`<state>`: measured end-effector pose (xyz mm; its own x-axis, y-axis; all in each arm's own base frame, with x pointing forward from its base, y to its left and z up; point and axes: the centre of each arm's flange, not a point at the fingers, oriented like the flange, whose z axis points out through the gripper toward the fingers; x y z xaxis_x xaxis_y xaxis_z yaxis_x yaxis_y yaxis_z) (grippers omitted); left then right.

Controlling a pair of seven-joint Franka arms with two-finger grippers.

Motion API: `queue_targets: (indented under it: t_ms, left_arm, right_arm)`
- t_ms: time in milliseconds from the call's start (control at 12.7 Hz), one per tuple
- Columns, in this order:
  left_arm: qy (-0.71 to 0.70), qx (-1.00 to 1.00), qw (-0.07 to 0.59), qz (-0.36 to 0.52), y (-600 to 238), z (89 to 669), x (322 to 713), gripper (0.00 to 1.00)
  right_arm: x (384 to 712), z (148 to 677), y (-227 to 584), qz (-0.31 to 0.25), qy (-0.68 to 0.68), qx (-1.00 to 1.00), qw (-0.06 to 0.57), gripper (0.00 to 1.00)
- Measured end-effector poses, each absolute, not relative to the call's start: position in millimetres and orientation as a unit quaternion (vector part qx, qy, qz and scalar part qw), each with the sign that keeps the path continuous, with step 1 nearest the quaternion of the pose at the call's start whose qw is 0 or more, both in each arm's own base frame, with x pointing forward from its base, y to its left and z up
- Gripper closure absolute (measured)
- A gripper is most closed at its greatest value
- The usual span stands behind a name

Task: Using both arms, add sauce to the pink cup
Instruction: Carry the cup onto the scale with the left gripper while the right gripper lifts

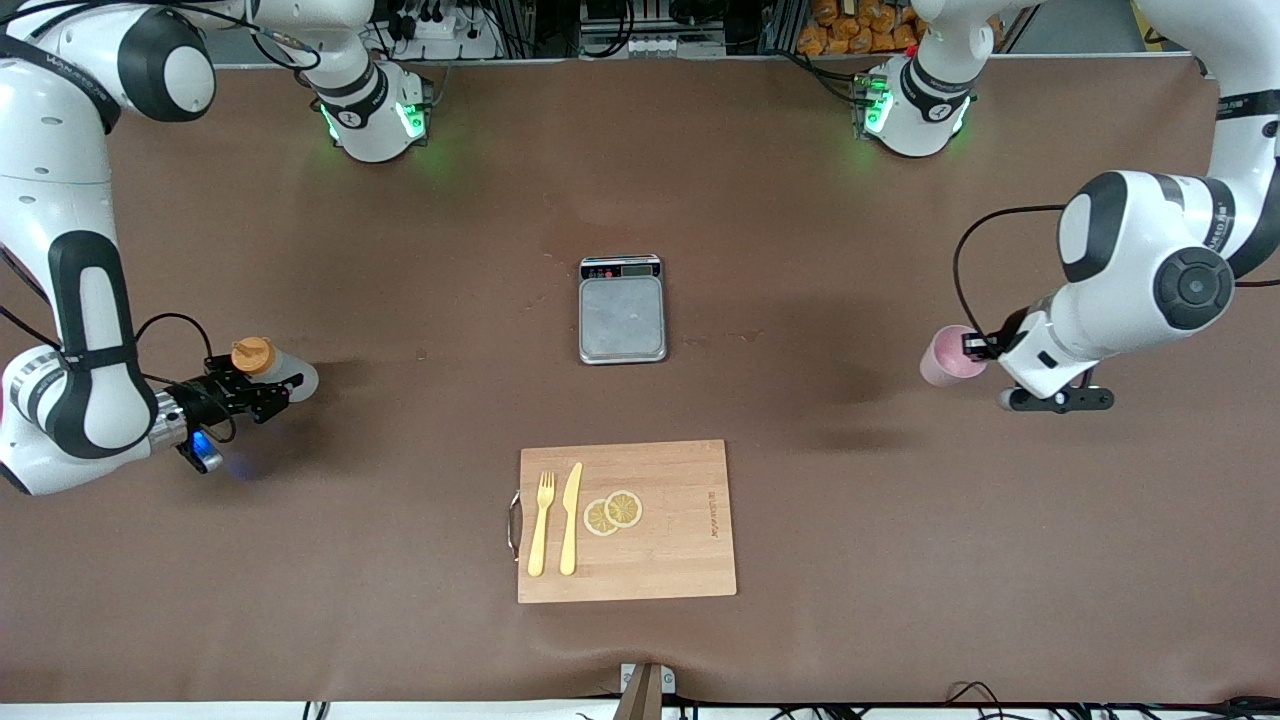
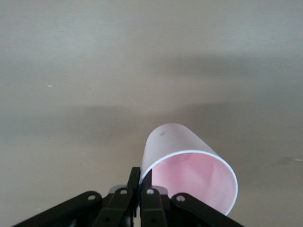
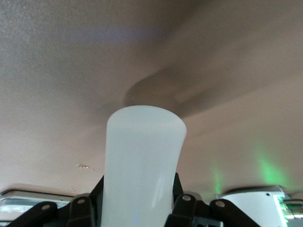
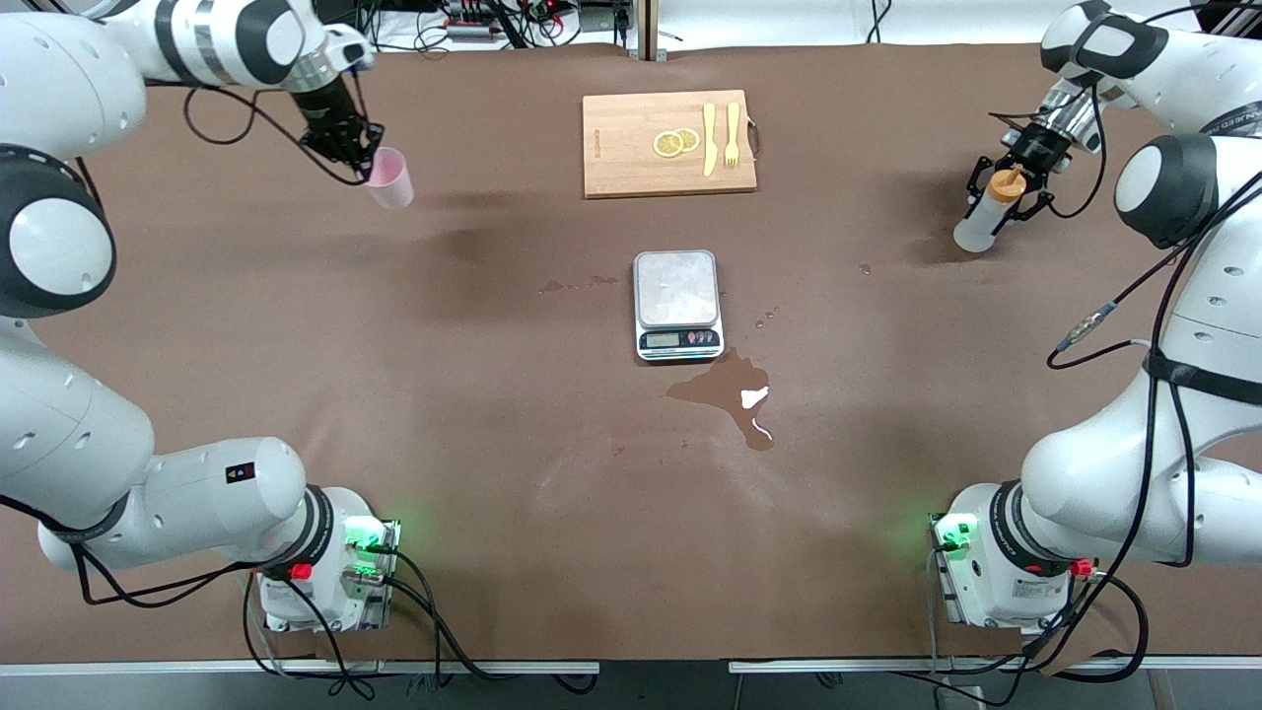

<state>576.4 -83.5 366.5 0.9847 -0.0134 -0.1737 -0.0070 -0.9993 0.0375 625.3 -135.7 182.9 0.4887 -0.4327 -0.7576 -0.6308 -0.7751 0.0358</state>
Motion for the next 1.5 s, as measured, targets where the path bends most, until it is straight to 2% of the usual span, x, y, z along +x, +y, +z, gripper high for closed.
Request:
queue_targets:
  t_ms: [395, 868, 1184, 1500]
  left_arm:
    - [0.037, 0.996, 0.026, -0.079, -205.1, 391.4, 552.2, 0.96]
    - [0.110, 0.989, 0.029, -0.090, -338.9, 394.7, 509.1, 0.96]
    - [0.159, 0.979, 0.046, -0.118, -425.6, 373.2, 488.3, 0.96]
    - [0.190, 0.970, 0.063, -0.139, -464.9, 336.1, 481.1, 0.96]
  right_arm:
    - [646.7, 219.2, -81.5, 0.387, 0.328, -0.861, 0.037, 0.46]
    - [653.9, 246.2, -39.8, 0.364, 0.343, -0.866, -0.025, 0.47]
    - [655.9, 256.3, 7.2, 0.349, 0.359, -0.863, -0.069, 0.48]
    - [654.5, 256.9, 43.3, 0.342, 0.375, -0.856, -0.095, 0.48]
